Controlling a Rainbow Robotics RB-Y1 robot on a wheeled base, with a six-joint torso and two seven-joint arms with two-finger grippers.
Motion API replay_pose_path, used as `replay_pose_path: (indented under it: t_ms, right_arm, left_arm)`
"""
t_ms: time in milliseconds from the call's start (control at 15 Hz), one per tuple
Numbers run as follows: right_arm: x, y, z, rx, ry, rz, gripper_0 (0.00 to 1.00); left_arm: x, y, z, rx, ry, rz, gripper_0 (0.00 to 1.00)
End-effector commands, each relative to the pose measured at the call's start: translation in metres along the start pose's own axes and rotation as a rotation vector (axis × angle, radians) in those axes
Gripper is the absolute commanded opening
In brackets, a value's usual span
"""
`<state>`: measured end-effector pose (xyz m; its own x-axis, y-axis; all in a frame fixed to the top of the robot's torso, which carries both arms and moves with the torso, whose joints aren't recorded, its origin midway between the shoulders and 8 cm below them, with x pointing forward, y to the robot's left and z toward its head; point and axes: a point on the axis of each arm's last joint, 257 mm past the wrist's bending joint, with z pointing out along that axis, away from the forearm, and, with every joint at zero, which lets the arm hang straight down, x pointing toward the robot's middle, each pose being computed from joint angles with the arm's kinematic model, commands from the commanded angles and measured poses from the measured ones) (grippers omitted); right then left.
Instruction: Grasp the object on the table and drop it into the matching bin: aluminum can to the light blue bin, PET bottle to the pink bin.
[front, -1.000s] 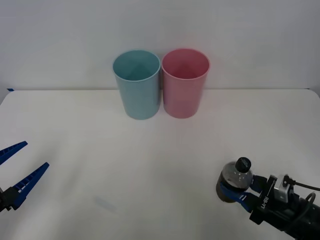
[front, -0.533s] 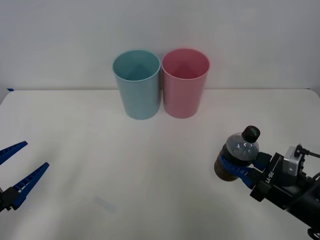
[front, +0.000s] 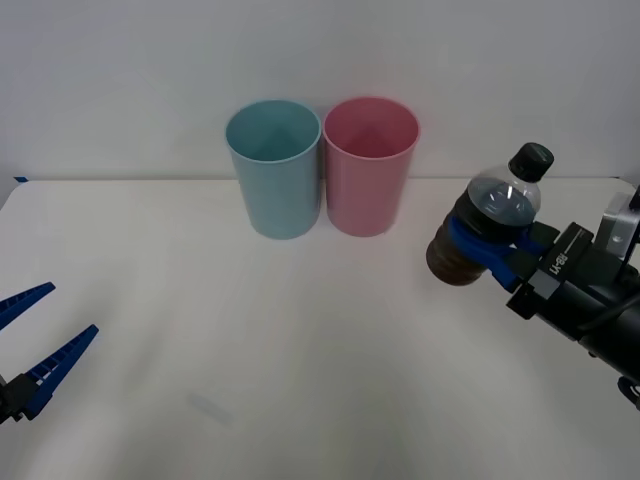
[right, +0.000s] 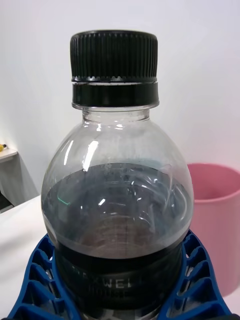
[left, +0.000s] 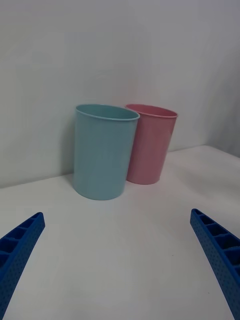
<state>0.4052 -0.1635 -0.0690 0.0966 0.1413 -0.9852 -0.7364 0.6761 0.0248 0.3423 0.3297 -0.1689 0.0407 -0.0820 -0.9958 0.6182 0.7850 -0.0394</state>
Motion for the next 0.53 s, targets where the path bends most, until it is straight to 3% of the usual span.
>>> replay_pose_path:
  t_ms: [67,267,533]
  right_arm:
    - [-0.02,-0.003,0.019,-0.024,-0.013,0.007,0.0]
    - [-0.041,-0.007,0.045,-0.056,-0.023,-0.013,0.0]
    - [-0.051,-0.025,0.087,-0.084,-0.01,-0.083,0.0]
  left_arm:
    - [0.0,0.0,0.0,0.0,0.0,0.0,1.0]
    - [0.0,0.0,0.0,0.0,0.0,0.0,1.0]
    - [0.0,0.0,0.0,0.0,0.0,0.0,1.0]
